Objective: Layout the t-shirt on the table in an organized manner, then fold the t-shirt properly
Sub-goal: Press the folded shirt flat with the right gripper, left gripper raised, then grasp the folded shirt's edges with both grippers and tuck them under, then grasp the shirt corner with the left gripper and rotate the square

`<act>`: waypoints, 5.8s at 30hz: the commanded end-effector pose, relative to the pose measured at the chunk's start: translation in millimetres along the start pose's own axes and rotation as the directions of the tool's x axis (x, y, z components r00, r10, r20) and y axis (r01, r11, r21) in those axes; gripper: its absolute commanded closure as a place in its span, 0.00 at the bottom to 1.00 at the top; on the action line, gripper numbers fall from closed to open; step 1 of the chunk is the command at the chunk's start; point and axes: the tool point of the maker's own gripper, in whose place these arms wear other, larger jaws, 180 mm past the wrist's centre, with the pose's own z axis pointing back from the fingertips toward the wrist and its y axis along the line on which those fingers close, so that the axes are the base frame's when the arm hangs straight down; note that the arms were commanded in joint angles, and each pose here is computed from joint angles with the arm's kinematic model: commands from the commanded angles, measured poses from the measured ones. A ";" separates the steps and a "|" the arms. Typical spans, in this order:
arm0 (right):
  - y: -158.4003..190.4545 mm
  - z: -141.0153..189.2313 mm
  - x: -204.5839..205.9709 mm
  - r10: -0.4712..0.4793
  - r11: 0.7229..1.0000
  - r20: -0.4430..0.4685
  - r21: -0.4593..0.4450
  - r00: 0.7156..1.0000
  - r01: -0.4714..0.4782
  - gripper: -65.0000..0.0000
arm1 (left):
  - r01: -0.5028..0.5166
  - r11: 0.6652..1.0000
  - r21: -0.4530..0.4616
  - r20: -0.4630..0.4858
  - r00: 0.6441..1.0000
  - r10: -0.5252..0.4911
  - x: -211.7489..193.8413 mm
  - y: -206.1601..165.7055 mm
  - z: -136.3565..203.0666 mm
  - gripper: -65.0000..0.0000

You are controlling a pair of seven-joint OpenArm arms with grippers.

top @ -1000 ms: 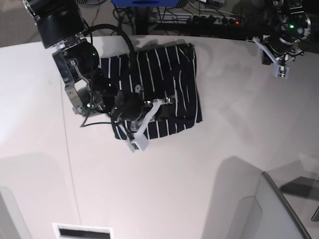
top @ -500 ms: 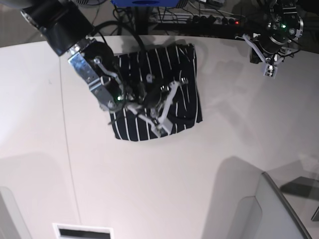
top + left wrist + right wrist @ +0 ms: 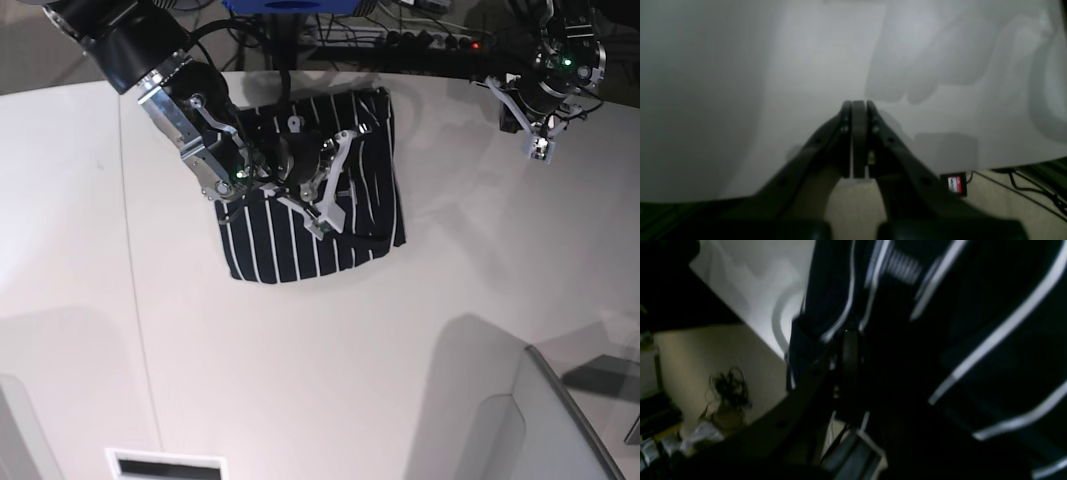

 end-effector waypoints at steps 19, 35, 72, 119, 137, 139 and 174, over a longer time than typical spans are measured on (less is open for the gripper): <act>-30.8 2.7 52.9 0.035 0.998 0.068 -0.062 0.997 -0.031 1.00 | 0.007 1.000 0.016 0.026 1.000 -0.007 7.9 6.8 2.7 1.00; -9.8 6.3 29.8 0.046 0.999 -0.011 -0.018 0.999 -0.046 1.00 | -0.004 1.000 0.016 0.046 0.999 0.003 18.5 8.8 -2.3 1.00; -141.0 121.4 65.3 -0.078 0.962 0.322 -0.226 0.944 0.156 1.00 | 0.103 0.887 -0.450 0.295 0.955 0.040 132.3 -163.4 -16.0 1.00; -171.6 114.6 2.7 -0.111 0.942 0.251 -0.282 0.962 0.182 1.00 | -0.097 0.820 -0.564 0.124 0.972 0.200 93.8 -167.2 -35.5 0.00; -172.4 114.8 2.0 -0.112 0.941 0.249 -0.283 0.962 0.183 1.00 | -0.159 0.784 -0.599 0.050 0.971 0.235 77.8 -192.2 -65.7 1.00; -172.4 114.8 2.0 -0.112 0.941 0.249 -0.283 0.962 0.183 1.00 | -0.143 0.790 -0.596 0.044 0.977 0.210 80.2 -190.5 -67.3 1.00; -248.5 173.5 -55.3 -0.310 0.771 0.552 -0.331 0.774 0.544 1.00 | 0.977 0.201 -0.072 0.248 0.213 -0.945 226.7 -211.8 -74.8 1.00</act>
